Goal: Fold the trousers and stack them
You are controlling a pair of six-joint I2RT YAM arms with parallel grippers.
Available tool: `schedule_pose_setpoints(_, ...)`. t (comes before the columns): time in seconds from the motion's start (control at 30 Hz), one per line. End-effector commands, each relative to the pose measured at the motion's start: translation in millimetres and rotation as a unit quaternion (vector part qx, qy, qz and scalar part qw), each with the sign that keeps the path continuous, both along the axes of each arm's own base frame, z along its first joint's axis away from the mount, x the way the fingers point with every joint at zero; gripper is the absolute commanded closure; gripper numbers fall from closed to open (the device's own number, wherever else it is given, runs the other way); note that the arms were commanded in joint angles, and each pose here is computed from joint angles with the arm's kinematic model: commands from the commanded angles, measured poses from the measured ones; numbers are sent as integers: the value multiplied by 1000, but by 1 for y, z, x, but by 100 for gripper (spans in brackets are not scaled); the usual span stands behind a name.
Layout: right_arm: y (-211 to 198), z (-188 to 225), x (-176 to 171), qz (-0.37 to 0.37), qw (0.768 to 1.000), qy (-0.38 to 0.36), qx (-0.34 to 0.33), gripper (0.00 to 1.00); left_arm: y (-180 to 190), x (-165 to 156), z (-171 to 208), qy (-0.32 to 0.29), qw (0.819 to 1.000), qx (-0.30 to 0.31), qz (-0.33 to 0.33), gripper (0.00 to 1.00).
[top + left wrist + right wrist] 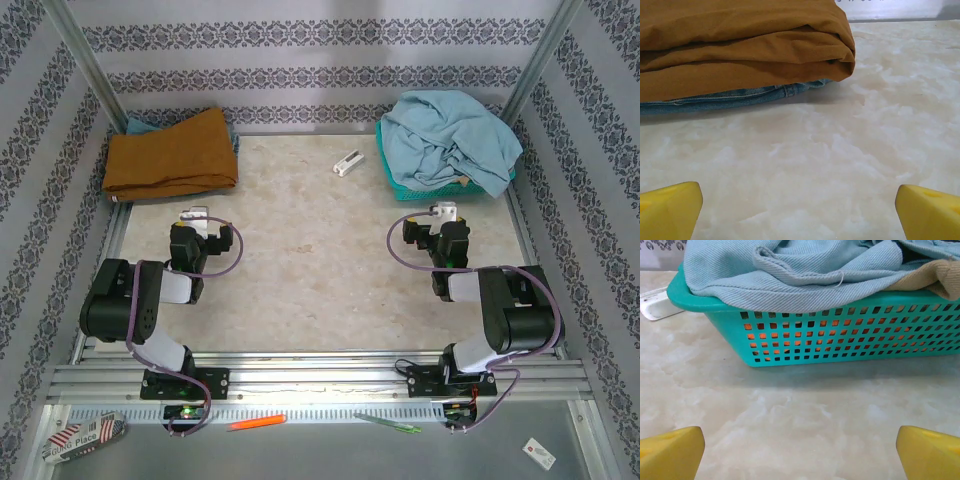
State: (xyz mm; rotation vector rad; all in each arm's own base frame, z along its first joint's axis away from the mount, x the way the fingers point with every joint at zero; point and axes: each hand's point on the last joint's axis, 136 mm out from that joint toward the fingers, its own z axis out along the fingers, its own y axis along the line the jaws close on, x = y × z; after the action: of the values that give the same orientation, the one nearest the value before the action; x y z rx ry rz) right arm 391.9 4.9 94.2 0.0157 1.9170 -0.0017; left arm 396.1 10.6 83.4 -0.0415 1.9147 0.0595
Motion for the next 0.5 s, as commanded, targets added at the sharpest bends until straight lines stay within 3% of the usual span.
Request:
schedule_pose_setpoints(0.0, 0, 10, 6, 6, 1000, -14, -1, 2, -5, 3, 5, -5, 1000, 8, -11, 1)
schedule_pose_setpoints(0.47, 1, 11, 6, 6, 1000, -15, -1, 2, -4, 3, 5, -4, 1000, 9, -10, 1)
